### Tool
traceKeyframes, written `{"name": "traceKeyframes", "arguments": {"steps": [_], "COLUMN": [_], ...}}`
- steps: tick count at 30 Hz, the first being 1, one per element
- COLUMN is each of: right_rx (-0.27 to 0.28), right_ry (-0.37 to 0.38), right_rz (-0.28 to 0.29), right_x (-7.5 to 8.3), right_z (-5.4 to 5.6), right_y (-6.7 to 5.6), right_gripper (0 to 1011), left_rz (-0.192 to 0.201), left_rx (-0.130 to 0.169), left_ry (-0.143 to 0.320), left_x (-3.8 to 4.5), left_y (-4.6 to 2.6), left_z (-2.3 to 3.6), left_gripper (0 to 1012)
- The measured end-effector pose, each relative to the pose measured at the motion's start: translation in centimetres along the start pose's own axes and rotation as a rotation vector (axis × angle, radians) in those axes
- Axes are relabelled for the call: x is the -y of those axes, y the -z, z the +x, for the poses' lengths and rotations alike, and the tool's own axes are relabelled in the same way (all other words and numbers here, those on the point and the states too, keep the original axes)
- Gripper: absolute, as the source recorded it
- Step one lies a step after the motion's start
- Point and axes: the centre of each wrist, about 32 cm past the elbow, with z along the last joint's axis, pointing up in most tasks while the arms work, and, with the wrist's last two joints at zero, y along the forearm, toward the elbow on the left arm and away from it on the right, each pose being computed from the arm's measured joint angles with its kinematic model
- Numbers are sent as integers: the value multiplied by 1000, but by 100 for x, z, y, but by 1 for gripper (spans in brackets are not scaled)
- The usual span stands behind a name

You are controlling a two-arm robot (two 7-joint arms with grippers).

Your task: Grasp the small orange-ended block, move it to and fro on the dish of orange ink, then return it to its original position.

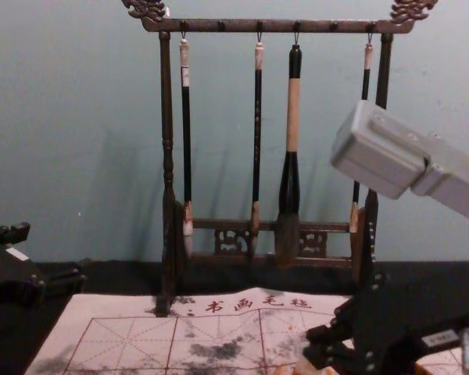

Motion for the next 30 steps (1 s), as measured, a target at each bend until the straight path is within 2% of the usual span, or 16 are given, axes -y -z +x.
{"name": "traceKeyframes", "arguments": {"steps": [15,30], "right_rx": [25,49], "right_ry": [-35,-63], "right_rz": [2,22], "right_x": [112,9], "right_z": [-79,-127], "right_y": [-5,-92], "right_gripper": [85,85], "left_rz": [0,0], "left_rx": [0,0], "left_ry": [0,0], "left_x": [0,0], "left_y": [0,0], "left_z": [0,0], "left_gripper": [1001,1001]}}
